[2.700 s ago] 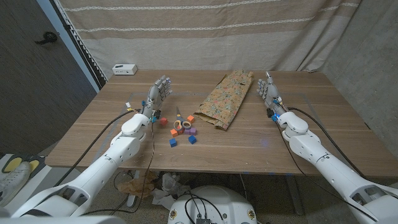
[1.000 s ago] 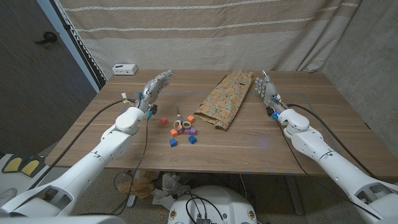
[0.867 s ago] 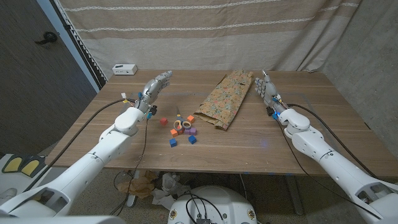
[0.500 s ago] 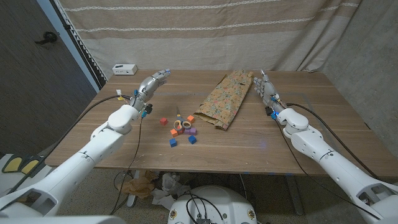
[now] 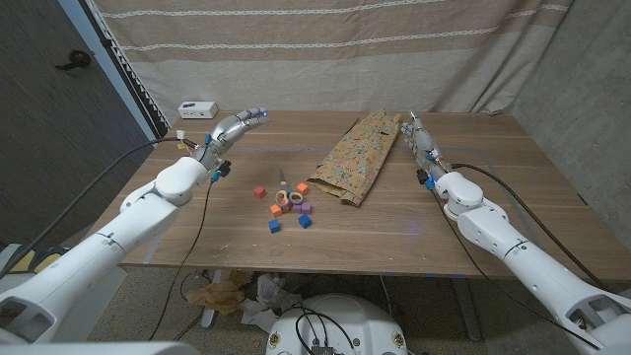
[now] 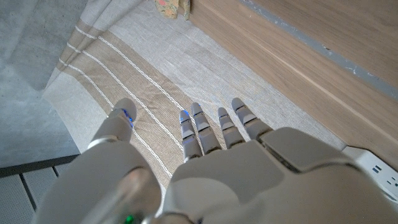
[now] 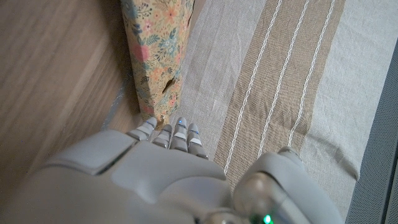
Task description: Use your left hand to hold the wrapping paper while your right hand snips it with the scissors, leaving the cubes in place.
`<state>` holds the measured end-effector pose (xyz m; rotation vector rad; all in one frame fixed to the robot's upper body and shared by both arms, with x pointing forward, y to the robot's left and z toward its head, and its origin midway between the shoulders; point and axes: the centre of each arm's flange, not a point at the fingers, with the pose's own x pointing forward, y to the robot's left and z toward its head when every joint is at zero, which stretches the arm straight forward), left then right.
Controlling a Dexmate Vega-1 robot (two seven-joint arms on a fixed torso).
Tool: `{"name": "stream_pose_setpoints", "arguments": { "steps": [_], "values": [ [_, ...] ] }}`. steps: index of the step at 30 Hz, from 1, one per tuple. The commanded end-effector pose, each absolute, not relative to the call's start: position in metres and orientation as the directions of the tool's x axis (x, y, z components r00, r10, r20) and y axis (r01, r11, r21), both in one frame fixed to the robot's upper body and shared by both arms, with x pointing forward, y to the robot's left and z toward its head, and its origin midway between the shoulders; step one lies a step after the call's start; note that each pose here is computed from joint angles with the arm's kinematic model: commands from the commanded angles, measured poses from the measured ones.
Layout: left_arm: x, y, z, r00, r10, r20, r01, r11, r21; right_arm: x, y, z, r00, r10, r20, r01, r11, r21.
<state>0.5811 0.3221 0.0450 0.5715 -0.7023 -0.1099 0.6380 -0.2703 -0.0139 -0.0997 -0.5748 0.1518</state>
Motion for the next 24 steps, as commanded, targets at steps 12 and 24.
{"name": "stream_pose_setpoints", "arguments": {
  "steps": [12, 24],
  "values": [
    [0.566, 0.322, 0.072, 0.775, -0.259, 0.577, -0.265, 0.695, 0.668, 0.637, -0.287, -0.022, 0.835, 0.137, 0.533, -0.092, 0.99, -0.109],
    [0.553, 0.322, 0.089, 0.769, -0.274, 0.577, -0.332, 0.601, 0.727, 0.638, -0.29, -0.021, 0.833, 0.123, 0.54, -0.081, 0.992, -0.101]
  ]
}}
